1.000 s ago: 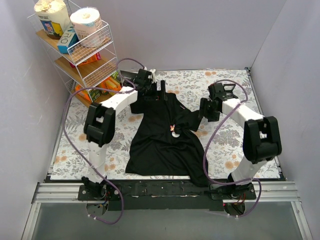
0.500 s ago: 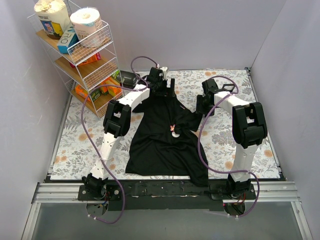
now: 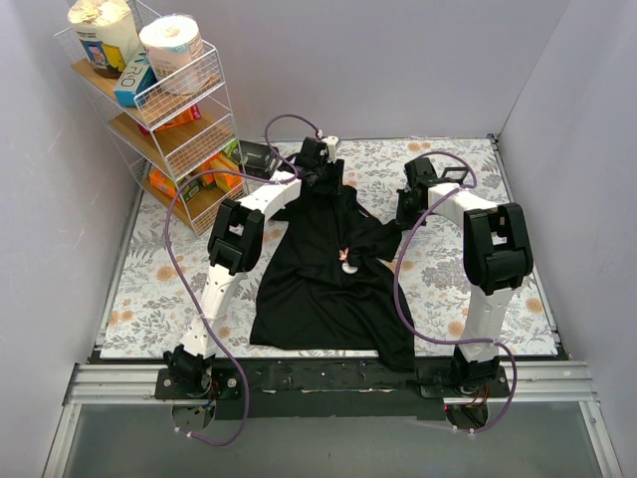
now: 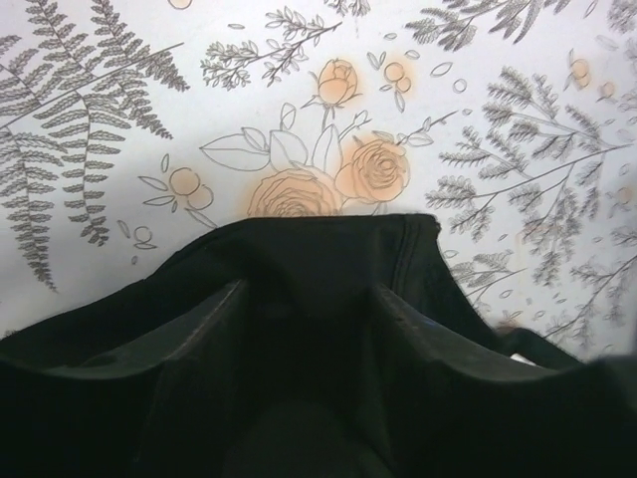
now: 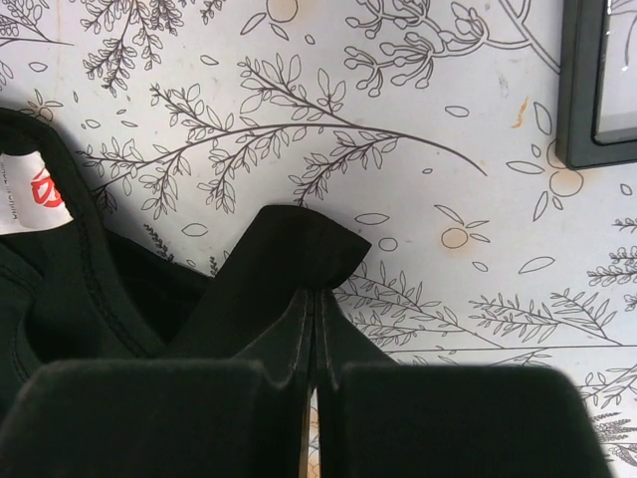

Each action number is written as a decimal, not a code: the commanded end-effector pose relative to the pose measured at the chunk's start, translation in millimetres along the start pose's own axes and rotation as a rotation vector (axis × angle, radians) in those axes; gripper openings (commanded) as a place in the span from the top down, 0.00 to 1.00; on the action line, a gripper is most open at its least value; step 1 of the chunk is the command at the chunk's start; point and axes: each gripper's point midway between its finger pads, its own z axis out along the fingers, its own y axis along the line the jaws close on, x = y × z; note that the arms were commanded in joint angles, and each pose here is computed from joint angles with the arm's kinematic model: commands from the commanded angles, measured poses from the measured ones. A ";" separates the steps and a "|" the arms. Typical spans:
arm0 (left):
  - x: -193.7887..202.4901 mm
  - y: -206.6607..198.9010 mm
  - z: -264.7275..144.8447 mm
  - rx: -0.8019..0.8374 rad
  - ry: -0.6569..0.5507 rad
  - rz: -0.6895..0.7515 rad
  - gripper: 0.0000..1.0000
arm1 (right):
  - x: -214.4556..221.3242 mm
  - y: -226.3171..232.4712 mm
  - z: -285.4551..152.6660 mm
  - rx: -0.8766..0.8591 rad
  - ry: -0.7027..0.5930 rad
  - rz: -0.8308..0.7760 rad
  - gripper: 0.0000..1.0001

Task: Pin the brooch onto the clothing
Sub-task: Flatten out the clothes at the center of the board.

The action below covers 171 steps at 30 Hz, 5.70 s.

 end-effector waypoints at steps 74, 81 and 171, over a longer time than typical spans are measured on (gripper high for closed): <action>41.5 -76.8 -132.4 0.069 -0.062 0.075 0.02 | -98.9 20.4 12.1 -0.060 -0.123 -0.037 0.50; 10.9 -17.1 -128.5 -0.011 -0.109 -0.054 0.02 | -93.5 13.5 26.5 -0.029 -0.119 -0.016 0.52; 9.1 84.4 -58.5 0.019 -0.124 -0.286 0.02 | -0.7 -48.3 -5.9 0.056 0.005 0.102 0.90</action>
